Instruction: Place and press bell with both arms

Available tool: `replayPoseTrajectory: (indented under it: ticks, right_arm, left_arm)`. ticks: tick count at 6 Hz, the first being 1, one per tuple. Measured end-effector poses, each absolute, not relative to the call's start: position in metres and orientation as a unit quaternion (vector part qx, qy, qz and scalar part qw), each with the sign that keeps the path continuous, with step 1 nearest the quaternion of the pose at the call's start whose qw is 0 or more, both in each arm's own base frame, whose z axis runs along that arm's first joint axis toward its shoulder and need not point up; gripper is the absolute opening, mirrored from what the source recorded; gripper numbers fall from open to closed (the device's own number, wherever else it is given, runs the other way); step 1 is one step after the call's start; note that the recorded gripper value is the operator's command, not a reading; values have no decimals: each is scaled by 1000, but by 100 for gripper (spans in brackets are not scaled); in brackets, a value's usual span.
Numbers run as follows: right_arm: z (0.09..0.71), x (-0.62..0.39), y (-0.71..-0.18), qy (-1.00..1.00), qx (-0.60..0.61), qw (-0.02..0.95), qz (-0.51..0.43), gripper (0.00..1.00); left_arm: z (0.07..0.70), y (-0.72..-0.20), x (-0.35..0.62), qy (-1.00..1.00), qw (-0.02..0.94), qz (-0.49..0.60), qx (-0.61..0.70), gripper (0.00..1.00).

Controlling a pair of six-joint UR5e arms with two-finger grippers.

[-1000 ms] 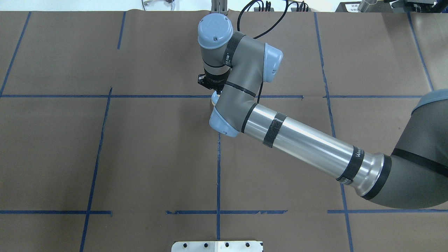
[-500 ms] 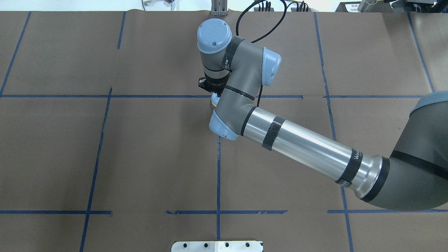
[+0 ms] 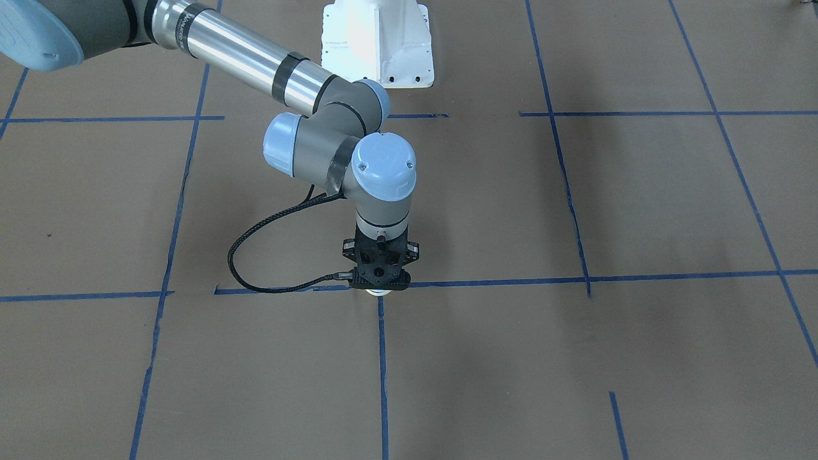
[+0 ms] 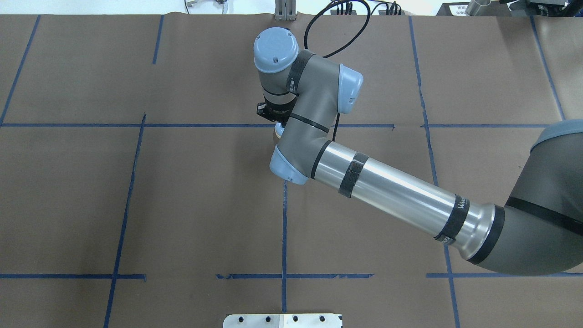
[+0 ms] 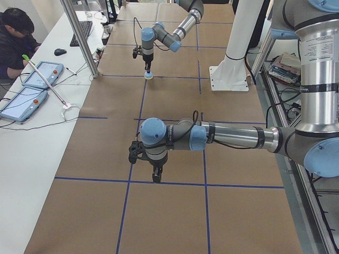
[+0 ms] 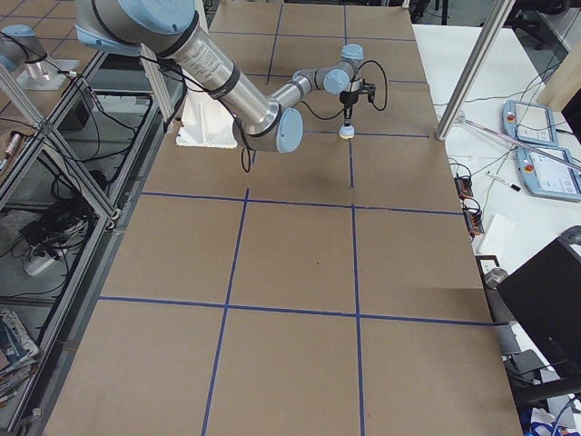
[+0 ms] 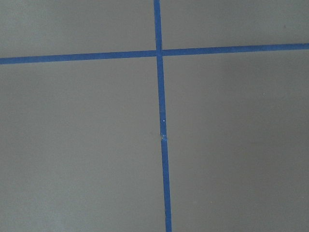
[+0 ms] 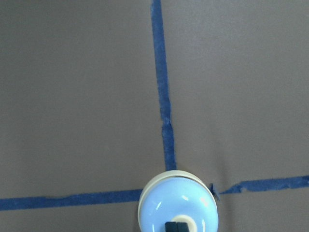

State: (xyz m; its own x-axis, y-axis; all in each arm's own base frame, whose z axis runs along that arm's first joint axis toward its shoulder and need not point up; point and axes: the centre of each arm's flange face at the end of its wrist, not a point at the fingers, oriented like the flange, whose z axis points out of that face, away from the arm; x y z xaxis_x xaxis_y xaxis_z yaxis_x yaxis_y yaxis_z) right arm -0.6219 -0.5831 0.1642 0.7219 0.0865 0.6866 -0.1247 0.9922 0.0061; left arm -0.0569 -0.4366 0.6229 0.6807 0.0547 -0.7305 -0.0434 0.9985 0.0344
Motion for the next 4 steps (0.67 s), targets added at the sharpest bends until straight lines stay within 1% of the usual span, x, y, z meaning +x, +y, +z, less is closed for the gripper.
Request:
replayPoseTrajectory:
  ticks: [1, 2, 3, 4]
  right_arm:
    - [149, -610, -592, -381, 23, 922, 59, 24]
    - [141, -593, -605, -393, 15, 917, 63, 99]
    - [143, -572, -621, -401, 3, 913, 69, 100]
    - [162, -542, -642, -403, -3, 913, 68, 100]
  left_arm:
    - [623, -437, -57, 399, 917, 27, 7, 100]
    - [624, -436, -57, 398, 917, 26, 6, 100]
    - [625, -437, -57, 398, 917, 26, 5, 100]
    - [627, -437, -57, 397, 917, 27, 4, 100]
